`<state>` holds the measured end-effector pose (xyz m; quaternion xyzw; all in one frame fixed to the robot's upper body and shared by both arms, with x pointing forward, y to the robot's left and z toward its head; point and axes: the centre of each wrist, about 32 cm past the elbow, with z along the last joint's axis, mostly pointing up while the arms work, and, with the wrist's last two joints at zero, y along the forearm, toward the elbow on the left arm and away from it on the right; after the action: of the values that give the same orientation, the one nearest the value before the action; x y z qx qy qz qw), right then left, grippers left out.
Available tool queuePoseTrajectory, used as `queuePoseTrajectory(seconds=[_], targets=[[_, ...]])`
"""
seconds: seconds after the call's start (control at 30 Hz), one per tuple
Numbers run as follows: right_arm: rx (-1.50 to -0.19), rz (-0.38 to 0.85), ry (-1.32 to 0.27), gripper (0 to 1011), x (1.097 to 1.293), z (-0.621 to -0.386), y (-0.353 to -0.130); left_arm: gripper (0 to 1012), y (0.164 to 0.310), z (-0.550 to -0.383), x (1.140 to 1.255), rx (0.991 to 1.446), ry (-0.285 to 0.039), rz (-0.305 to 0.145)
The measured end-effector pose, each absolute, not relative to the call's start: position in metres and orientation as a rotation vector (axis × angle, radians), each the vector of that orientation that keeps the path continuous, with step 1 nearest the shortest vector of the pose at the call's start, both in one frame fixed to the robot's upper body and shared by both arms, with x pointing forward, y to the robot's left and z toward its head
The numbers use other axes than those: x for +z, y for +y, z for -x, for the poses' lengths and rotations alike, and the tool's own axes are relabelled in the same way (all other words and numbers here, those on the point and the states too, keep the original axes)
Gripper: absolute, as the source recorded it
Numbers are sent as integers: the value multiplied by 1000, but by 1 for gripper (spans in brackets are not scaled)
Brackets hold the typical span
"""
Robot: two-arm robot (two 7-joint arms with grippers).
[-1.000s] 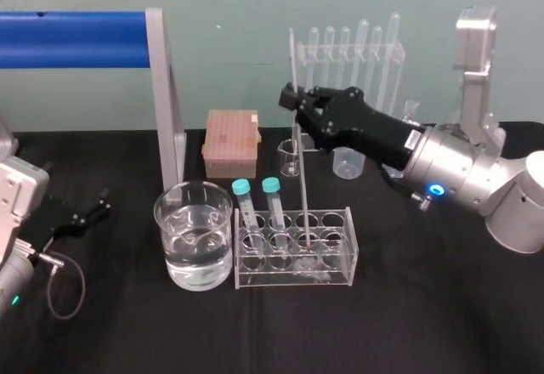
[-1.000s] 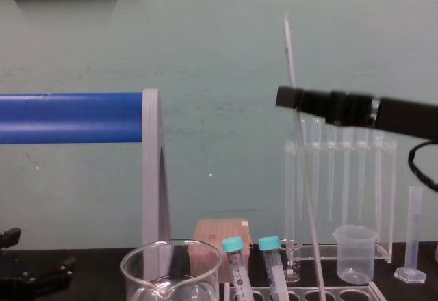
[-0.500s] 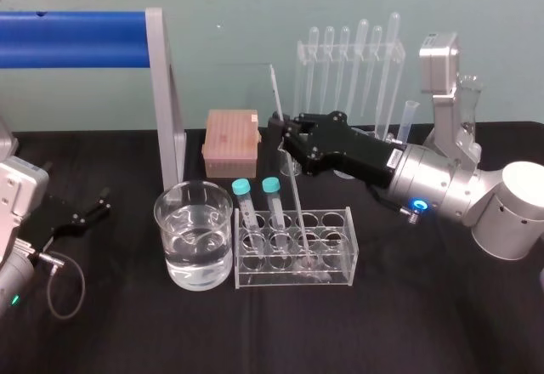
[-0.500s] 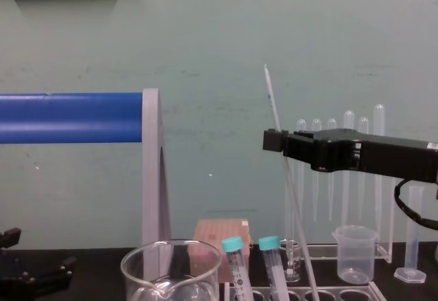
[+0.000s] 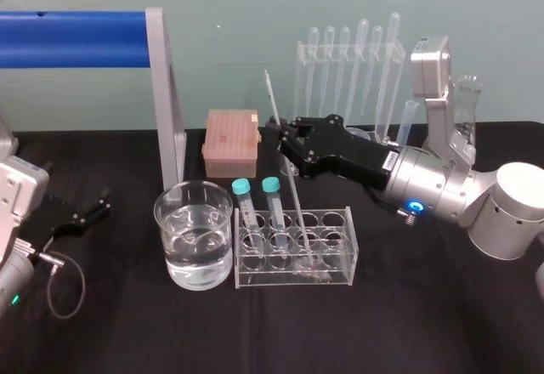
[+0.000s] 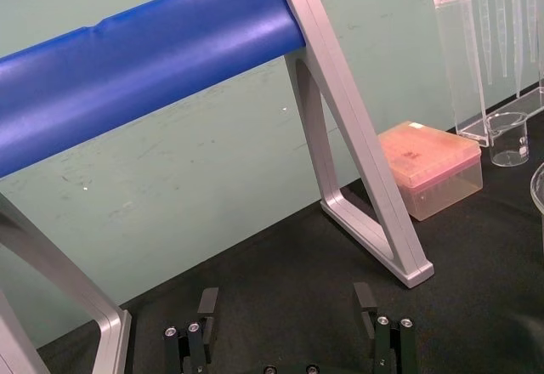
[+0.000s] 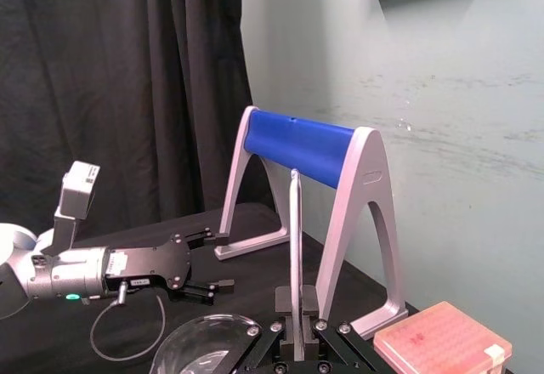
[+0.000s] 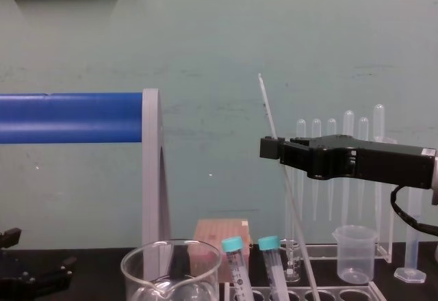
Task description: Hold the thermometer with one hand and immerse one end into the beaker, then reinsert it into the test tube rack.
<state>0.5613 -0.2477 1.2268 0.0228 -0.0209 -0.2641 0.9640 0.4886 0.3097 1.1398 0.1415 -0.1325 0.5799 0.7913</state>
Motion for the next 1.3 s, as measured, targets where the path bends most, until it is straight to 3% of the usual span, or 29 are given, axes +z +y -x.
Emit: queuePoseTrajectory(seconds=[0.13,0.27,0.37,0.4,0.47,0.6,0.67,0.73,0.87,1.2,1.3], targets=[[-535,-47,-43,52,1227,-561,-248,1008,310,-489,1140,1248,-285,-304],[-535,-48,-42,151,1227,-561,-248,1008,310,-489,1140,1248,-285,-304],[-535,-48,-42,162,1227,-561,-248,1008,310,-489,1140,1248,-285,-304],[-535,-48,-42,247,1227,-561,-248,1008,310,-489,1140,1248,-285,-304],[-536,-49,-42,326,1227,-561,-248,1008,310,-489,1140,1248,-285,-304],[-536,-49,-41,417,1227,-561,-248,1008,310,-489,1140,1248,-285,-304],[-536,-49,-41,531,1227,-561,-248,1008,310,-489,1140,1248,-285,-304],[-536,-49,-41,554,1227,-561,-248,1008,310,-489,1140,1248,-285,-304],[-536,-49,-40,732,1227,-561,-248,1008,310,-489,1140,1248,-285,-304],[-561,-77,-29,998,1231,-559,-250,1008,310,-489,1140,1248,-285,-304],[-614,-114,-29,1003,1237,-557,-254,1008,310,-489,1140,1248,-285,-304]])
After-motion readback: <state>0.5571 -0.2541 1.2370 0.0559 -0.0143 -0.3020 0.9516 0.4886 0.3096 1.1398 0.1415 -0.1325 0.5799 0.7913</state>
